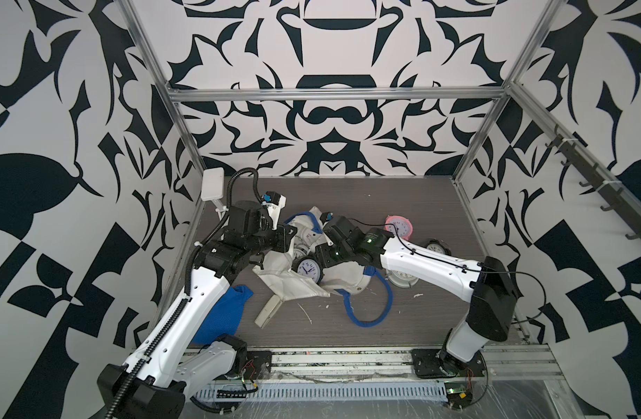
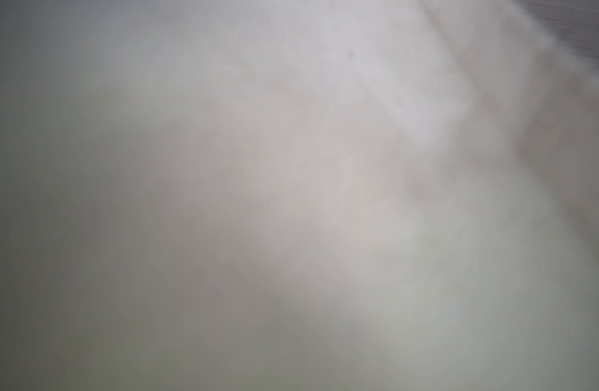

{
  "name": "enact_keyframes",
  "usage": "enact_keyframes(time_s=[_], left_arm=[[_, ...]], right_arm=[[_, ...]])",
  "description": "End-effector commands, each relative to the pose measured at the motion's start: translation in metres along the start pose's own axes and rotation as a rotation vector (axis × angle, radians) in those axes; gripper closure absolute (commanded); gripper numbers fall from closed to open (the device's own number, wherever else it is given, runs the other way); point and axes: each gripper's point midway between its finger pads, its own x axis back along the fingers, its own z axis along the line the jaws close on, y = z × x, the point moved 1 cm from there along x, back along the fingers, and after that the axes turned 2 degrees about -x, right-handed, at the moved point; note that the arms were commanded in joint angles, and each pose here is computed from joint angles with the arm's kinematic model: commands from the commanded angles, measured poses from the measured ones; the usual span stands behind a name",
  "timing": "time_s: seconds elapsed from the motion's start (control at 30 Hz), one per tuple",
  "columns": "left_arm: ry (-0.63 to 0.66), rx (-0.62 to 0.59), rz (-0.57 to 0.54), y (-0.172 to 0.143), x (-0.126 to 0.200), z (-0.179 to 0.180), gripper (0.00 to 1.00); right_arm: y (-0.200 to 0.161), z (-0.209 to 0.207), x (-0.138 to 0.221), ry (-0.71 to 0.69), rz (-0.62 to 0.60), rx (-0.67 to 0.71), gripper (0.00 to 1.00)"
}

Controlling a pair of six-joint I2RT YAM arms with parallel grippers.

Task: Take the alarm clock out of the canvas bag
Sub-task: Adjust the alarm at the canvas bag.

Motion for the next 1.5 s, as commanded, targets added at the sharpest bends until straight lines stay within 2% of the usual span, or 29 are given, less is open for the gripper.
enact_keyframes(time_s=[0.0, 0.27, 0.43, 0.57, 0.67, 0.9, 1.0, 1.17, 1.3, 1.47], left_arm=[[-0.111, -0.095, -0.123, 0.025, 0.014, -0.025, 1.0], [-0.055, -0.042, -0.111, 0.027, 0.006, -0.013, 1.0], [-0.043, 0.009, -0.112, 0.031, 0.0, -0.01, 1.0], [0.029, 0.061, -0.132, 0.036, -0.002, 0.003, 1.0], [0.077, 0.104, -0.155, 0.04, 0.0, 0.011, 1.0], [0.083, 0.139, -0.166, 0.041, 0.0, 0.013, 1.0], [0.081, 0.146, -0.16, 0.04, 0.0, 0.012, 1.0], [0.073, 0.152, -0.151, 0.037, -0.001, 0.011, 1.0], [0.085, 0.153, -0.147, 0.036, 0.0, 0.013, 1.0], [0.127, 0.165, -0.168, 0.039, 0.005, 0.019, 1.0]], right_arm=[[0.011, -0.015, 0.011, -0.121, -0.066, 0.021, 0.39], [0.005, -0.023, 0.006, -0.123, -0.103, -0.031, 0.39], [0.006, -0.006, 0.008, -0.007, -0.122, -0.093, 0.39], [0.007, 0.006, 0.013, 0.043, -0.13, -0.096, 0.4], [0.0, 0.011, 0.009, 0.017, -0.082, -0.08, 0.4], [-0.009, 0.025, -0.016, -0.001, -0.029, -0.085, 0.4], [-0.006, 0.023, -0.025, -0.05, -0.025, -0.07, 0.39], [0.01, 0.015, -0.028, -0.144, -0.069, -0.043, 0.32], [0.017, 0.015, -0.018, -0.141, -0.097, -0.027, 0.32], [0.022, 0.025, 0.013, -0.052, -0.118, 0.0, 0.34]])
